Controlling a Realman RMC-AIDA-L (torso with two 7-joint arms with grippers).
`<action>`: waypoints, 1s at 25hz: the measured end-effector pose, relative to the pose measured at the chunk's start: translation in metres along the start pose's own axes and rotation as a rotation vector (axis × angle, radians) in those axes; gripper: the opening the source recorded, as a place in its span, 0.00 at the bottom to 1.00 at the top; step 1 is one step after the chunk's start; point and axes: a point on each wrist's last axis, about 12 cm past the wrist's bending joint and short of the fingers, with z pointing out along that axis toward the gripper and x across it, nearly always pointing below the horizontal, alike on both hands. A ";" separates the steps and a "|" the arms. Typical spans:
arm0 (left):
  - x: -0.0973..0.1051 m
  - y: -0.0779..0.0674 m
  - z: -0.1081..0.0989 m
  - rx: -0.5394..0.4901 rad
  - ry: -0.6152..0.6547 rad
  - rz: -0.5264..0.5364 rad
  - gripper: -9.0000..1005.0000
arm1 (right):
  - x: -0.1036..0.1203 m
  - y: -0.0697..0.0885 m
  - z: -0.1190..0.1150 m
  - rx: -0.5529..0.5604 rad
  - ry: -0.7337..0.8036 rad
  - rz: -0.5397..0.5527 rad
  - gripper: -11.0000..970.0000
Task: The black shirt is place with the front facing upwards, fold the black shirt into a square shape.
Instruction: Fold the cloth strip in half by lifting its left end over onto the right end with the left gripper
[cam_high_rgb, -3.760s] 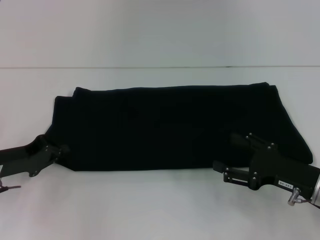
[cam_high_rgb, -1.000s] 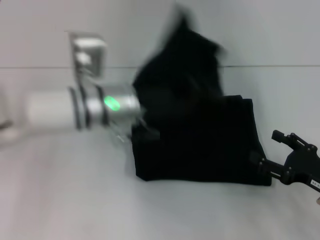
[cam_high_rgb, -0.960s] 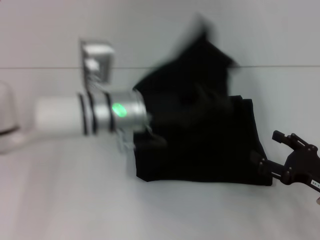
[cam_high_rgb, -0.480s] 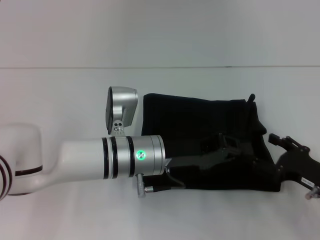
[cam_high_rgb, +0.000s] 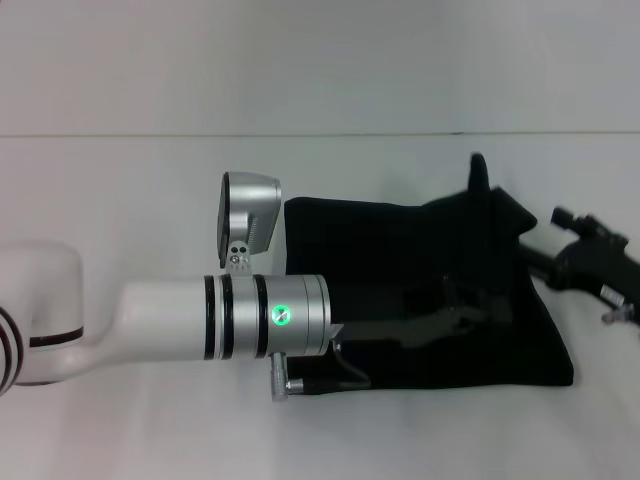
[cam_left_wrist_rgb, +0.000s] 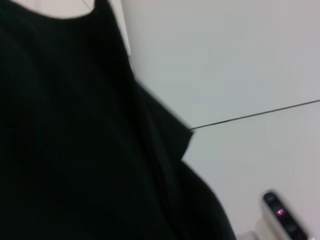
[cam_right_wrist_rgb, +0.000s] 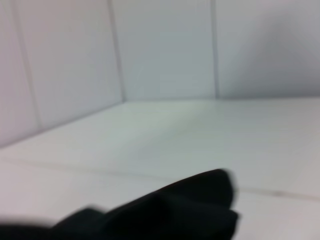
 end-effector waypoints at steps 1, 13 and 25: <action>0.001 0.002 0.000 -0.011 0.003 0.002 0.02 | -0.003 -0.002 0.001 0.009 -0.014 0.004 0.98; 0.002 0.023 0.004 -0.199 -0.012 0.070 0.02 | -0.018 -0.013 0.013 0.072 -0.048 0.002 0.98; 0.003 0.002 0.015 -0.086 0.081 0.171 0.06 | -0.003 -0.022 -0.021 0.162 -0.111 0.095 0.98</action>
